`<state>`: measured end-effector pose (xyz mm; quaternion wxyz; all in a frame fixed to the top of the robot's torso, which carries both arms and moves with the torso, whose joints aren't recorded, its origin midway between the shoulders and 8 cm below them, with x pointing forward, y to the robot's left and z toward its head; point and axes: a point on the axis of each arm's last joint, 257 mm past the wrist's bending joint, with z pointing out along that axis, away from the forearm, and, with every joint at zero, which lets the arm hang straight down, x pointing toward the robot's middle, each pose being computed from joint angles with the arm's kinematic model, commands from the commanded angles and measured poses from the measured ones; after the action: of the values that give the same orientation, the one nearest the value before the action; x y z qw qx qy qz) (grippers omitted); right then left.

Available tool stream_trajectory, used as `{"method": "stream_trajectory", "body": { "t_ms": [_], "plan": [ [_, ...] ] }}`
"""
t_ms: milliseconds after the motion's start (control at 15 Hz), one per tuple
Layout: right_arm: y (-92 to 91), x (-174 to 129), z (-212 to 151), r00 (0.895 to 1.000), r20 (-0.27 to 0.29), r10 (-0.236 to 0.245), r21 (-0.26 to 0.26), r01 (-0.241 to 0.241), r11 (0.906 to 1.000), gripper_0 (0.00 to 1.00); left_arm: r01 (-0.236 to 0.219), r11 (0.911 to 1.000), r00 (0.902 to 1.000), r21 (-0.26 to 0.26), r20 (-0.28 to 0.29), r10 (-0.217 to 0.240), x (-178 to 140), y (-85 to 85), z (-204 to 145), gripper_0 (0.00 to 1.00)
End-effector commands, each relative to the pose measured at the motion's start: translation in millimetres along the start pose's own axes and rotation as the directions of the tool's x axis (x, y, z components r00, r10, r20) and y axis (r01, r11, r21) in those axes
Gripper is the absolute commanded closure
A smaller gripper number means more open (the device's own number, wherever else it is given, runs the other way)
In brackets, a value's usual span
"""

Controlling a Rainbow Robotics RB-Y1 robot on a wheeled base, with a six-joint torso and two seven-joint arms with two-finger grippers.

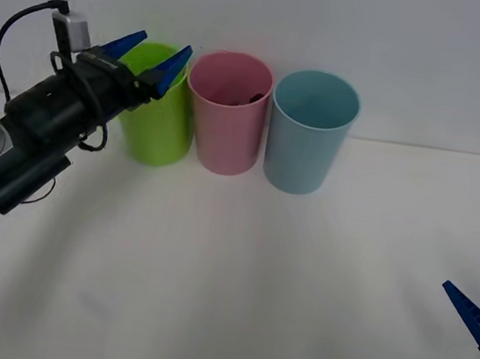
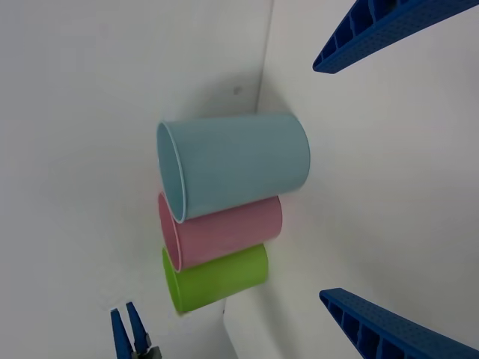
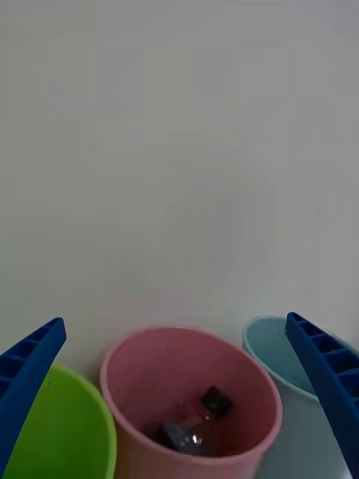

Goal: Grasp the object on the table and drop it into the matching bin: aluminum can to the light blue bin, PET bottle to the pink bin.

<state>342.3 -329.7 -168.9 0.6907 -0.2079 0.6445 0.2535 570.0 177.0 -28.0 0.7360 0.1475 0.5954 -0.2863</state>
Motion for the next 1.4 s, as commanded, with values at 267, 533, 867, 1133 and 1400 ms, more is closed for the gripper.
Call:
{"method": "stream_trajectory", "body": {
  "t_ms": [267,533,867,1133,1400],
  "plan": [
    [0.0,0.0,0.0,1.0,0.0,0.0,0.0,0.0,1.0,0.0,-0.033,0.9988,0.9963,0.037,-0.079,0.036,11.1,25.9,-93.5,0.0],
    [0.0,0.0,0.0,1.0,0.0,0.0,0.0,0.0,1.0,0.0,-0.055,0.9961,0.9862,0.07,-0.153,0.065,30.8,30.2,-151.7,0.0],
    [0.0,0.0,0.0,1.0,0.0,0.0,0.0,0.0,1.0,0.0,-0.113,0.9862,0.9595,0.121,-0.245,0.14,43.3,31.6,-216.2,0.0],
    [0.0,0.0,0.0,1.0,0.0,0.0,0.0,0.0,1.0,0.0,-0.168,0.9765,0.9294,0.135,-0.308,0.203,51.8,36.0,-261.7,0.0],
    [0.0,0.0,0.0,1.0,0.0,0.0,0.0,0.0,1.0,0.0,-0.172,0.9779,0.9104,0.118,-0.36,0.204,56.2,38.3,-304.9,0.0]
  ]
}}
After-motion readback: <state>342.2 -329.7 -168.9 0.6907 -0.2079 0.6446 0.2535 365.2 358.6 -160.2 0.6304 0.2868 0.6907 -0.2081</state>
